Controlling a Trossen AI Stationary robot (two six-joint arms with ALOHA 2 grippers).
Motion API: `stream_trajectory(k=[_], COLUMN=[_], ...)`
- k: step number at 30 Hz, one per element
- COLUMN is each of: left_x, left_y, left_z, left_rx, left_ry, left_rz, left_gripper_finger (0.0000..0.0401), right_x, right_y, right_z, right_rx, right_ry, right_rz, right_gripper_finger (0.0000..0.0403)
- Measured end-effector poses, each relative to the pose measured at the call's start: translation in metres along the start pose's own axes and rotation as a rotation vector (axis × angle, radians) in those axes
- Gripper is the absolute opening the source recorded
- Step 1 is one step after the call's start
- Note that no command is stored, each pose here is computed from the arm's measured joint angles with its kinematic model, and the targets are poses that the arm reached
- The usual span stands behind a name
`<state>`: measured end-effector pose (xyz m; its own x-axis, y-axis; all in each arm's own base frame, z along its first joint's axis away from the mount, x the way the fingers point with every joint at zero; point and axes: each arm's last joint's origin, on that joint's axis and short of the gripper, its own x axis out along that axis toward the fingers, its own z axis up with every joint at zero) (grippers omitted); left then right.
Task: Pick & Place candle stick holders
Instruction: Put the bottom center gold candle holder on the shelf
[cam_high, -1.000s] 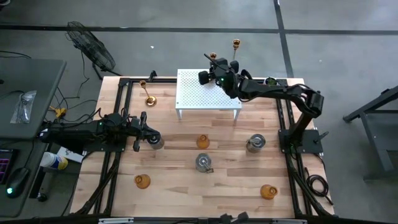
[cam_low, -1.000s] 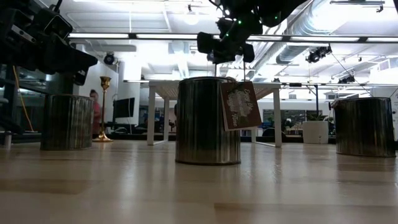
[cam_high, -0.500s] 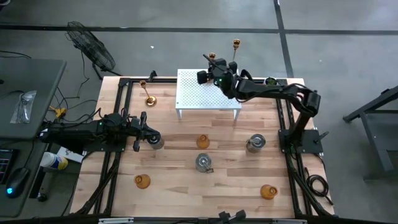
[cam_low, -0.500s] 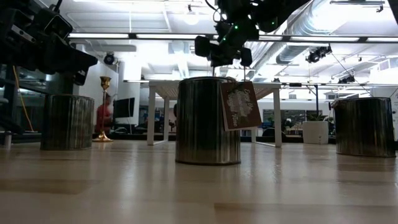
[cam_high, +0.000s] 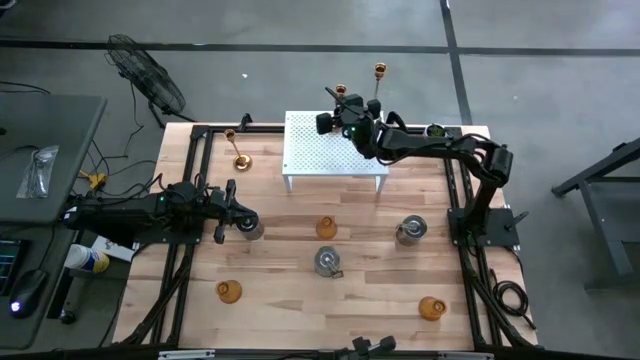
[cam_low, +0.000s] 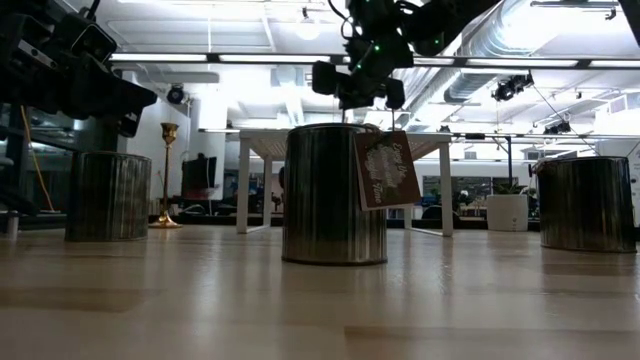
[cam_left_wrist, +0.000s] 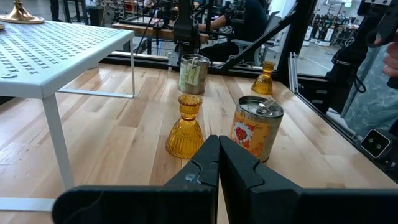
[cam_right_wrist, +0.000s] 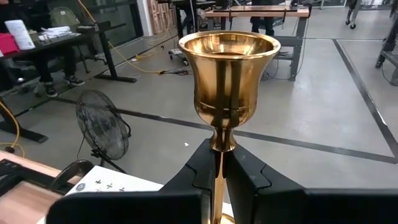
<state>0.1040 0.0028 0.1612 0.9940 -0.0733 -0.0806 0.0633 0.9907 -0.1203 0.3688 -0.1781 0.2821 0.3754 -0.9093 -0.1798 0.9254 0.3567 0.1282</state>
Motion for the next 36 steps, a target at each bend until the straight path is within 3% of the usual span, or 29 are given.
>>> stream_trajectory(k=[27, 36], left_x=[0.0, 0.0], left_y=[0.0001, 0.0], left_z=[0.0, 0.0], left_rx=[0.0, 0.0], left_ry=[0.0, 0.0], left_rz=[0.001, 0.001], left_gripper_finger=[0.0, 0.0], right_x=[0.0055, 0.0058], right_y=[-0.0054, -0.0053], right_z=[0.0014, -0.0003], right_rx=[0.008, 0.002], right_ry=[0.008, 0.018], right_rz=[0.009, 0.012], right_gripper_finger=[0.0014, 0.0043])
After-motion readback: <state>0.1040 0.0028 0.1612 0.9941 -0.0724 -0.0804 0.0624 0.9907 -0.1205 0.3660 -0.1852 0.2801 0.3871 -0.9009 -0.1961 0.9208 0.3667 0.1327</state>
